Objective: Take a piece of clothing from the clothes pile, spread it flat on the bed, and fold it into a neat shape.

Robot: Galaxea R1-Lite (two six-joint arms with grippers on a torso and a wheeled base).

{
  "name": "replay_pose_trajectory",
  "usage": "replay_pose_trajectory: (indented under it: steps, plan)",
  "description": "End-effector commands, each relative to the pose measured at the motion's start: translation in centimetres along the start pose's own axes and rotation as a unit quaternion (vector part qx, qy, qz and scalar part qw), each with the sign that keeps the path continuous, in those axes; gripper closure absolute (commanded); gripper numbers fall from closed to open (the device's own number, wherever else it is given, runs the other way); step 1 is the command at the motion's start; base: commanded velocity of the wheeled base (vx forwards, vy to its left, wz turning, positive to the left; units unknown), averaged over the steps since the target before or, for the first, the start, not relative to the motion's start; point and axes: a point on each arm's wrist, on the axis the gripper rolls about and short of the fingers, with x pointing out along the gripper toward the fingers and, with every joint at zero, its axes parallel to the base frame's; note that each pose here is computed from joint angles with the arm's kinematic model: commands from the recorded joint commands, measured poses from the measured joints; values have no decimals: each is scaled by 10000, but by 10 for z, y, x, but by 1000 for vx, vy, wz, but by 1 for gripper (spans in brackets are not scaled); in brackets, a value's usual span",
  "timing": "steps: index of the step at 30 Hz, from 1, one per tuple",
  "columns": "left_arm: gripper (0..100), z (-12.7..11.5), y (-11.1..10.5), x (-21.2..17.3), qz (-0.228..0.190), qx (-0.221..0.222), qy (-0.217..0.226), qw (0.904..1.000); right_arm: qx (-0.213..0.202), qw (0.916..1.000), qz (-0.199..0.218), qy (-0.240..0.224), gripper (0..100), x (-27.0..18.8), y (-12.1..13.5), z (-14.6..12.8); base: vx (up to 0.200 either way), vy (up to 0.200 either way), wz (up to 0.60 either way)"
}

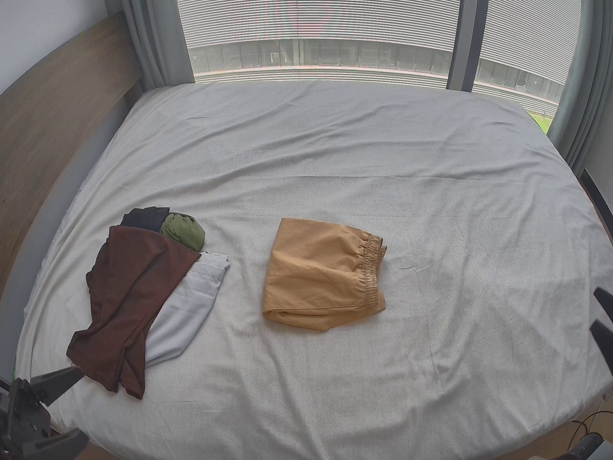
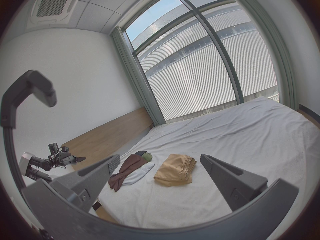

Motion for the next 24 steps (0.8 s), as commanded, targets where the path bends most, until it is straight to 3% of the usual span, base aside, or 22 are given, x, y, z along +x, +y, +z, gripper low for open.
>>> replay_pose_trajectory:
  steps: [1, 12, 17, 22, 24]
  plan:
    - [0, -26, -25, -41, 207, 815, -726, 9938, -498, 9976, -123, -470, 0, -66, 19, -58, 0, 0, 0]
    - [0, -36, -21, -42, 1275, 1266, -1057, 9780, -597, 9948, -662, -498, 0, -67, 15, -72, 0, 0, 0]
    - [0, -55, -11, -43, 1456, 1566, -825, 9734, -623, 9914, -1054, -465, 0, -66, 10, -78, 0, 0, 0]
    - [0, -64, -3, -41, 1638, 1746, -675, 9686, -817, 9815, -1681, -413, 0, -66, 5, -83, 0, 0, 0]
    - [0, -69, 1, -41, 1870, 2099, -500, 9584, -774, 9740, -2101, -339, 0, -67, 3, -86, 0, 0, 0]
